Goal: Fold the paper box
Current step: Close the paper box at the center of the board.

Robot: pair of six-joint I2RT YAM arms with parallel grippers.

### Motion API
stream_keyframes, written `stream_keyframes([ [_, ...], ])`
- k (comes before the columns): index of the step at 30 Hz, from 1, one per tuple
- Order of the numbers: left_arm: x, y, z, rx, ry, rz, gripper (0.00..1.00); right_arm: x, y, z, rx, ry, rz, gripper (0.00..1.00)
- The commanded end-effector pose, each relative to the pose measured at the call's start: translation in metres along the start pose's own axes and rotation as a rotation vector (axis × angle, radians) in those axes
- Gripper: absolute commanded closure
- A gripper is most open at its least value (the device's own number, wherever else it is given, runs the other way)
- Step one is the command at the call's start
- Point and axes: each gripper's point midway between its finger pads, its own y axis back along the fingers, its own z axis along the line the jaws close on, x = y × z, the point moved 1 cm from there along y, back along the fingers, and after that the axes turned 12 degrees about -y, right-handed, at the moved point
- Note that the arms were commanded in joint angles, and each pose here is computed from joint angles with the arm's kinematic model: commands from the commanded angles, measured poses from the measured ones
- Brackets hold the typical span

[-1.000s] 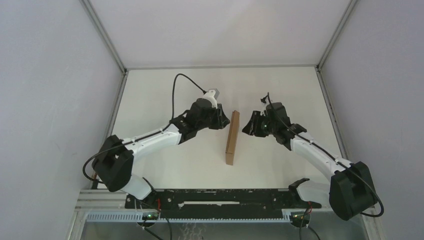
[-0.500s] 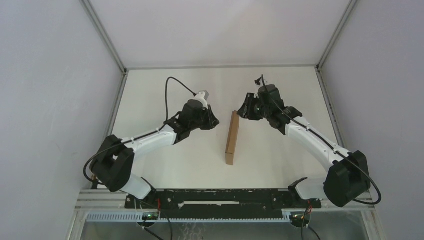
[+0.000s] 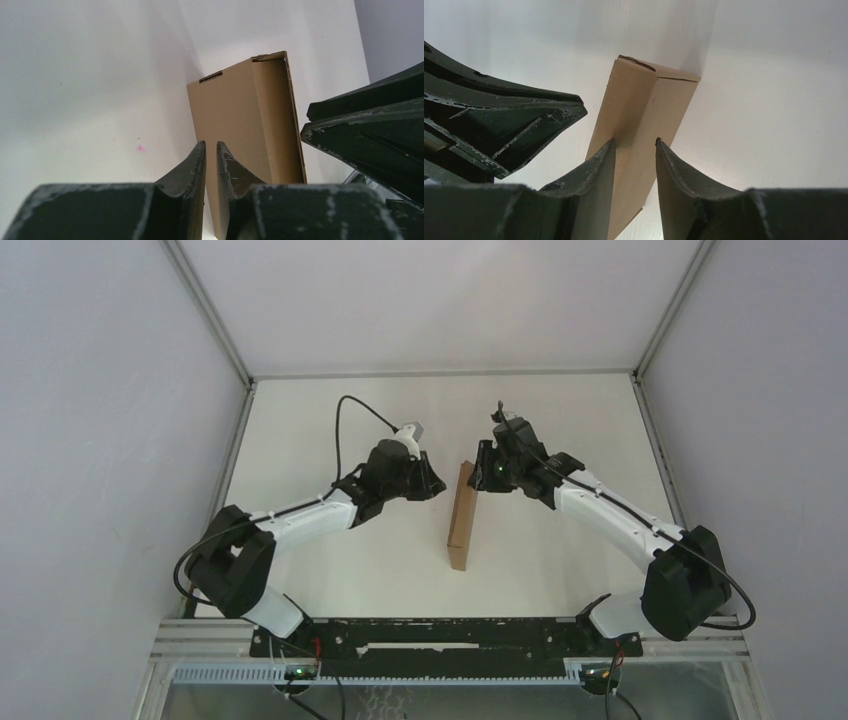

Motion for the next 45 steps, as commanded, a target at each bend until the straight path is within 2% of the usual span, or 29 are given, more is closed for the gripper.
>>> stream_keyframes([
  [1, -0.022, 0.0, -0.018, 0.063, 0.001, -0.062, 0.82, -0.008, 0.002, 0.011, -0.012, 0.009, -0.031, 0.57],
  [20, -0.032, -0.002, -0.042, 0.118, -0.006, -0.072, 0.82, -0.018, 0.019, 0.017, -0.031, 0.002, -0.093, 0.55],
  [45, -0.038, -0.004, -0.059, 0.145, -0.023, -0.068, 0.82, -0.008, 0.014, 0.021, -0.051, 0.011, -0.063, 0.55],
])
